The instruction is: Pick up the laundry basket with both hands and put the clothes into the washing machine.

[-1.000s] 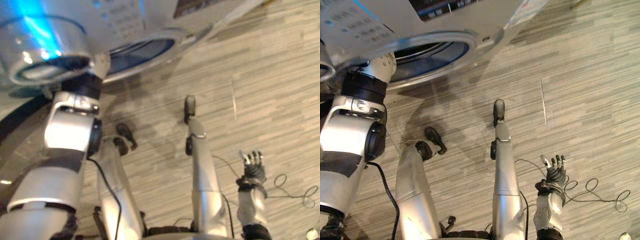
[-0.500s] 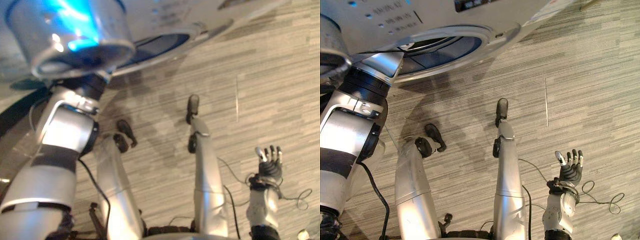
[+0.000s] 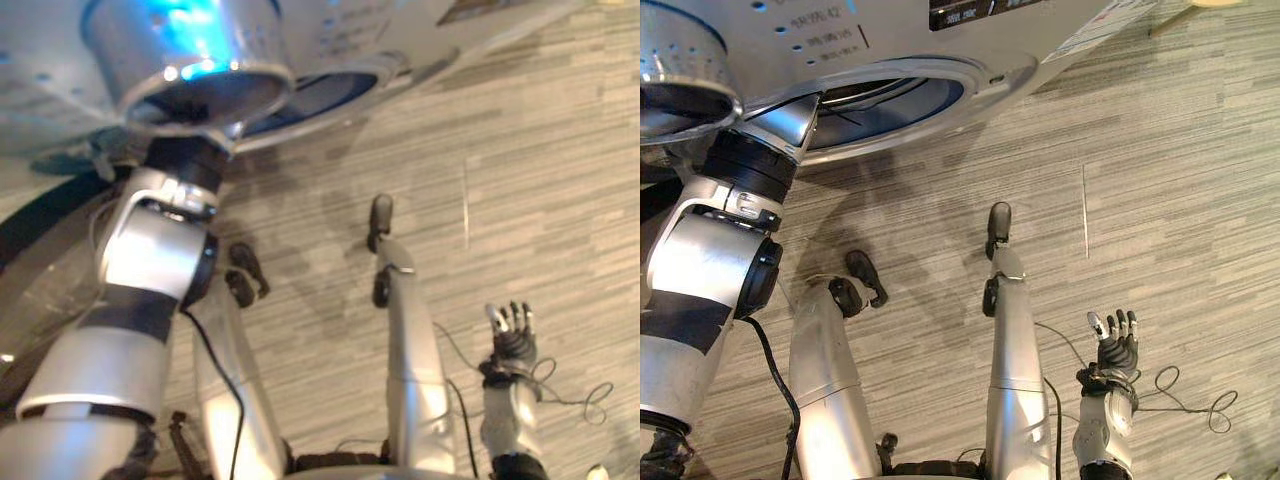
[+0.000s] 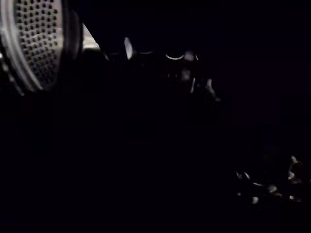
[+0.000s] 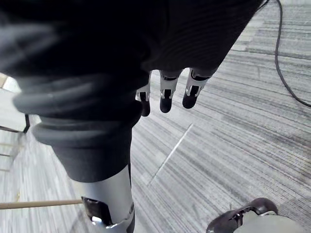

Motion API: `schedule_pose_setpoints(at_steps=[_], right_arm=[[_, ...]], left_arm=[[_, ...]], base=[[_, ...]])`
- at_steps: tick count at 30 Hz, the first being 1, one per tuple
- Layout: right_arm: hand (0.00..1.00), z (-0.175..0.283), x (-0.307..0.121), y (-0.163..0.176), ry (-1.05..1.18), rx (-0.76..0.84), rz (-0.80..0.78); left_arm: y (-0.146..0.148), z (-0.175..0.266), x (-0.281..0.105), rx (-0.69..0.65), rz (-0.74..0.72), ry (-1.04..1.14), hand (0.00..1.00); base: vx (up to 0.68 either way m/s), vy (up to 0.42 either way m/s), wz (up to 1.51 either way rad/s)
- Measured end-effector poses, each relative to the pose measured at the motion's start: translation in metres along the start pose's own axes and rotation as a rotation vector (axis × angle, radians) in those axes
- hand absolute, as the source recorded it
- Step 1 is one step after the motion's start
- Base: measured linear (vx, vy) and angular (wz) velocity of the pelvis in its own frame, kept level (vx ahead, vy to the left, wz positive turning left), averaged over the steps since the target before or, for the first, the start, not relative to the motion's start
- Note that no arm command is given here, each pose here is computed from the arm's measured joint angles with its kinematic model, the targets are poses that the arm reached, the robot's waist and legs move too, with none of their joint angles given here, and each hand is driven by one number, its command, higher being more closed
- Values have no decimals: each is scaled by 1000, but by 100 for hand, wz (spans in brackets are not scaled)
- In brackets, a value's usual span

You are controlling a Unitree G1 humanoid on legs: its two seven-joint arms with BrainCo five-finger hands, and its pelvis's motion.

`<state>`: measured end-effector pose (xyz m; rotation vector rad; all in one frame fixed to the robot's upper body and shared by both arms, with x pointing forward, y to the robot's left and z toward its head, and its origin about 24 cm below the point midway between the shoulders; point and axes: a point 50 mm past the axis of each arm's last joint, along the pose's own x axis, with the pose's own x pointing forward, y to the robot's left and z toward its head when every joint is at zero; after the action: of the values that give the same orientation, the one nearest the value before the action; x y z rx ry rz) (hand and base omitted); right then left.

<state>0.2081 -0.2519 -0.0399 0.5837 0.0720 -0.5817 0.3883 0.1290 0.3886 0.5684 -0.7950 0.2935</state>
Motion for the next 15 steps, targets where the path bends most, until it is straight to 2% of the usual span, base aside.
schedule_pose_setpoints(at_steps=[3,6,7,9,12,15], right_arm=[[0,-6,-2,3,35,-4,12],[0,-8,-3,4,46,-9,19],[0,-9,-3,4,47,-10,20],[0,-9,-3,4,49,-12,12],[0,-8,-3,4,47,-22,6],[0,-7,-2,6,46,-26,11]], left_arm=[[7,-17,0,-114,35,108,0],[16,-37,-3,-284,79,220,0],[24,-50,-7,-384,116,275,0],[32,-68,-15,-468,167,338,0],[35,-102,-36,-552,223,453,0],[23,-132,-64,-588,220,560,0]], base=[[-4,9,-5],[7,3,-10],[11,1,-15],[22,4,-8],[41,22,-5],[29,19,10]])
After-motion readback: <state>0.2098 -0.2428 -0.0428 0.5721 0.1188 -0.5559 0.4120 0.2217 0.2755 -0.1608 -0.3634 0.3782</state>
